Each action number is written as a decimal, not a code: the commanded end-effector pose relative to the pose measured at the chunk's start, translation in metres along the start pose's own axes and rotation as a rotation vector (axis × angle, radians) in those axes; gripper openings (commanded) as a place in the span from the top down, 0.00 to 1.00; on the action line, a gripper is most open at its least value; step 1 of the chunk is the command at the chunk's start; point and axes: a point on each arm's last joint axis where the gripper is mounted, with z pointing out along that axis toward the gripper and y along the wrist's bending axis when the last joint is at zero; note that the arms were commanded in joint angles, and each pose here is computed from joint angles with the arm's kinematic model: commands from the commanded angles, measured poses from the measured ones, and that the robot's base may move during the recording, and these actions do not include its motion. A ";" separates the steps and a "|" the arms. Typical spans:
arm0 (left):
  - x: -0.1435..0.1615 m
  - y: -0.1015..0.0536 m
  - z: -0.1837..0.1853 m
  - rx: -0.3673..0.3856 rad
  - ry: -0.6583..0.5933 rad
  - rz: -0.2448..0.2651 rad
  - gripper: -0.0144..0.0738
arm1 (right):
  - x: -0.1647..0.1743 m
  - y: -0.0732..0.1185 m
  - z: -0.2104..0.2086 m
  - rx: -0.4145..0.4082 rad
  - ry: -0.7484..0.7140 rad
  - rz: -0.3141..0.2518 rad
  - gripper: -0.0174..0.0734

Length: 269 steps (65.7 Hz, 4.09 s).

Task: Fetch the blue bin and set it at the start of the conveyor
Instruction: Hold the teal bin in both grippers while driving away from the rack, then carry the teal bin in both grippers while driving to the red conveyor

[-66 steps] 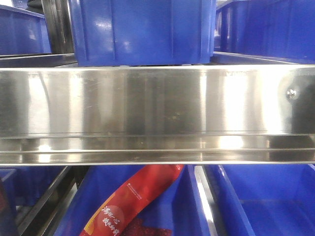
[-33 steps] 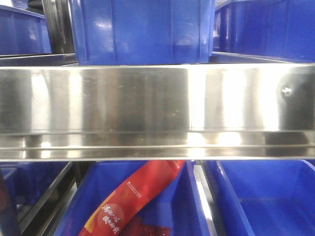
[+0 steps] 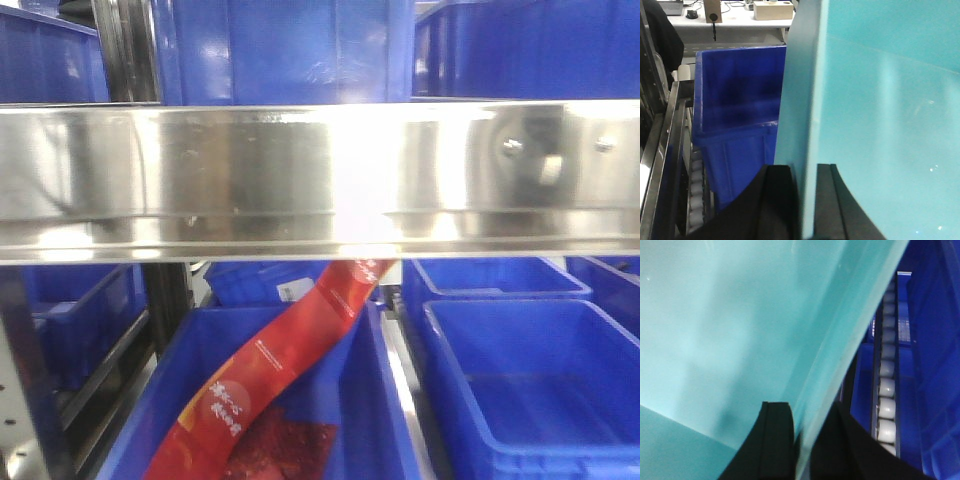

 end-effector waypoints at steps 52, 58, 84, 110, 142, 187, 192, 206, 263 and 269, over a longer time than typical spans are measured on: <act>-0.017 -0.003 -0.012 0.028 -0.130 -0.034 0.96 | -0.002 -0.004 -0.008 0.030 -0.029 -0.046 0.97; -0.017 -0.003 -0.012 0.028 -0.130 -0.034 0.96 | -0.002 -0.004 -0.008 0.030 -0.029 -0.046 0.97; -0.017 -0.003 -0.012 0.028 -0.130 -0.034 0.96 | -0.002 -0.004 -0.008 0.030 -0.029 -0.046 0.97; -0.017 -0.003 -0.012 0.028 -0.130 -0.034 0.96 | -0.002 -0.004 -0.008 0.030 -0.029 -0.046 0.97; -0.017 -0.003 -0.012 0.028 -0.130 -0.034 0.96 | -0.002 -0.004 -0.008 0.030 -0.029 -0.046 0.97; -0.017 -0.003 -0.012 0.028 -0.130 -0.034 0.96 | -0.002 -0.004 -0.008 0.030 -0.029 -0.046 0.97; -0.017 -0.003 -0.012 0.028 -0.130 -0.034 0.96 | -0.002 -0.004 -0.008 0.030 -0.029 -0.046 0.97; -0.017 -0.003 -0.012 0.028 -0.130 -0.034 0.96 | -0.002 -0.004 -0.008 0.030 -0.029 -0.046 0.97; -0.017 -0.003 -0.012 0.028 -0.130 -0.034 0.96 | -0.002 -0.004 -0.008 0.030 -0.029 -0.046 0.97; -0.017 -0.003 -0.012 0.028 -0.130 -0.034 0.96 | -0.002 -0.004 -0.008 0.030 -0.029 -0.046 0.97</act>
